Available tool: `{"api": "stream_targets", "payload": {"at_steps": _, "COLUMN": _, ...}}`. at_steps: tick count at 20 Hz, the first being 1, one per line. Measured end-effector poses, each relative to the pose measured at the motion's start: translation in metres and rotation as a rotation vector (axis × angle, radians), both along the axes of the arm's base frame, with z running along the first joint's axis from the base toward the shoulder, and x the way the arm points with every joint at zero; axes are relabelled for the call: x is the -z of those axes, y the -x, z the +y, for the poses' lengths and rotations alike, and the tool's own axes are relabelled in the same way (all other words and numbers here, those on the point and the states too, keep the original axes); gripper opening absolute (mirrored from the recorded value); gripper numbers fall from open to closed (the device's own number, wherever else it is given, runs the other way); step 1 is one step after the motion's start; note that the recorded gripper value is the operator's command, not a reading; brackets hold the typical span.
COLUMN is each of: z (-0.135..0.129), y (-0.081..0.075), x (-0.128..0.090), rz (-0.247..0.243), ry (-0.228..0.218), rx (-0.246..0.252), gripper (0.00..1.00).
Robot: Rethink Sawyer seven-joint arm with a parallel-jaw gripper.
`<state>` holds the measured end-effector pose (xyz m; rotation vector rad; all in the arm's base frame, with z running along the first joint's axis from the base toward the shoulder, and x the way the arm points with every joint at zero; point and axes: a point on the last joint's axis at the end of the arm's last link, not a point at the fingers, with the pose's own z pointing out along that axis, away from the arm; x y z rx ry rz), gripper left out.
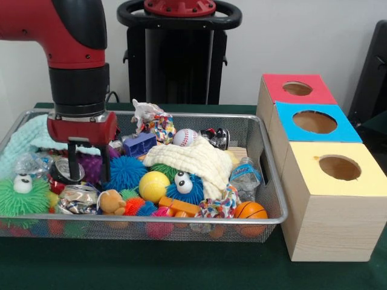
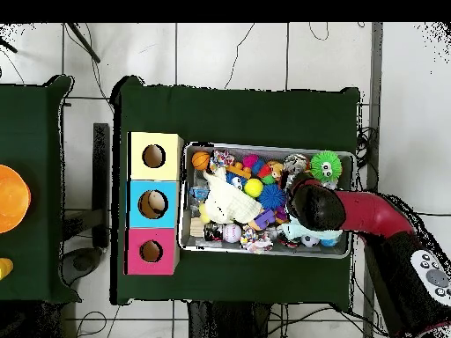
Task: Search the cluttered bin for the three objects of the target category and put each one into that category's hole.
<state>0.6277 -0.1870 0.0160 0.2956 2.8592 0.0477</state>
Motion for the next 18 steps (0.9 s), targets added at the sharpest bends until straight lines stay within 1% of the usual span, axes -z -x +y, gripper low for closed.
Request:
{"api": "stream_targets", "payload": {"at_steps": 4, "z": 0.007, "y": -0.006, "x": -0.001, "rz": -0.009, "ry": 0.006, "rx": -0.013, "gripper": 1.0}}
{"api": "stream_targets", "payload": {"at_steps": 18, "z": 0.023, "y": -0.012, "x": -0.004, "rz": -0.013, "ry": 0.023, "rx": -0.043, "gripper": 1.0}}
